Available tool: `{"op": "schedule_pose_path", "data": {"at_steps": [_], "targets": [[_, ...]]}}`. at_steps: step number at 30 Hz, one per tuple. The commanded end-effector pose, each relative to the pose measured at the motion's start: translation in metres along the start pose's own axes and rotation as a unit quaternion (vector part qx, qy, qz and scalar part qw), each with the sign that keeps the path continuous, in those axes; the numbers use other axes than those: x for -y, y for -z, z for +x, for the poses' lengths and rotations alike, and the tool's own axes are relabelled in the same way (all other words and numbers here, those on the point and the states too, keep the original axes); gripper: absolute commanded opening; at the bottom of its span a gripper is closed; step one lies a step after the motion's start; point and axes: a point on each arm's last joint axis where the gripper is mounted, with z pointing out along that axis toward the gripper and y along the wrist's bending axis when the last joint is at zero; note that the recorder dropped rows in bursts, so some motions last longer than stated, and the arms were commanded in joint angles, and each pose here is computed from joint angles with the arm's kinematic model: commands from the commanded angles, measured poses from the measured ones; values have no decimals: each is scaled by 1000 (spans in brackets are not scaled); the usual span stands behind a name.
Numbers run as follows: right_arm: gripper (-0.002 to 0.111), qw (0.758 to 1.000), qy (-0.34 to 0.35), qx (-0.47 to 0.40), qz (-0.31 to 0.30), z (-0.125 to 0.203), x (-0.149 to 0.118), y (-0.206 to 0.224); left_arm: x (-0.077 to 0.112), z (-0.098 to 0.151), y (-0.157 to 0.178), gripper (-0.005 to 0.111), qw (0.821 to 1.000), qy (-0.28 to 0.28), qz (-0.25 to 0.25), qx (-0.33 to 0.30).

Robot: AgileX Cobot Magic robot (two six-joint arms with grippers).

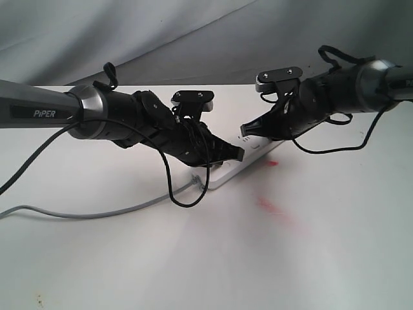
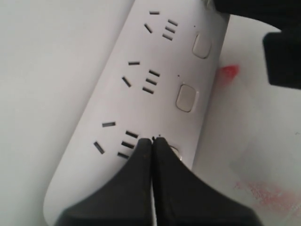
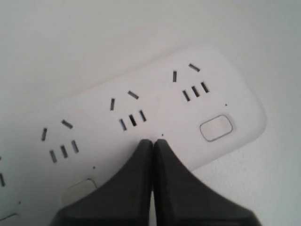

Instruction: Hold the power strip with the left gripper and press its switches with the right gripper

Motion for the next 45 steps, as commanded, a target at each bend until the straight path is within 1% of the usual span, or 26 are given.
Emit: {"op": "schedule_pose_path", "data": {"at_steps": [1,6,13,16,21,29,37,41,43,45], "targets": [[0,1000,8,13,-2,-10,-3,23,3,-2,1,0,1000,-1,1,6],[0,1000,19,23,-10,-13,-13,28,3,-2,1,0,1000,-1,1,6],[0,999,36,18,-21,-10,-30,26,3,-2,1,0,1000,-1,1,6],[0,999,38,-7,-18,0,-30,13,3,-2,1,0,1000,-1,1,6],[0,999,39,-23,-17,7,-30,4,3,-2,1,0,1000,-1,1,6],[0,998,40,-46,-14,14,-30,-3,3,-2,1,0,1000,-1,1,6],[0,998,40,-50,-13,15,-30,-3,3,-2,1,0,1000,-1,1,6],[0,997,45,-54,-21,32,-37,-7,3,-2,1,0,1000,-1,1,6],[0,998,37,-52,-27,42,-38,-10,3,-2,1,0,1000,-1,1,6],[0,998,37,-52,-27,42,-38,-10,3,-2,1,0,1000,-1,1,6]]}}
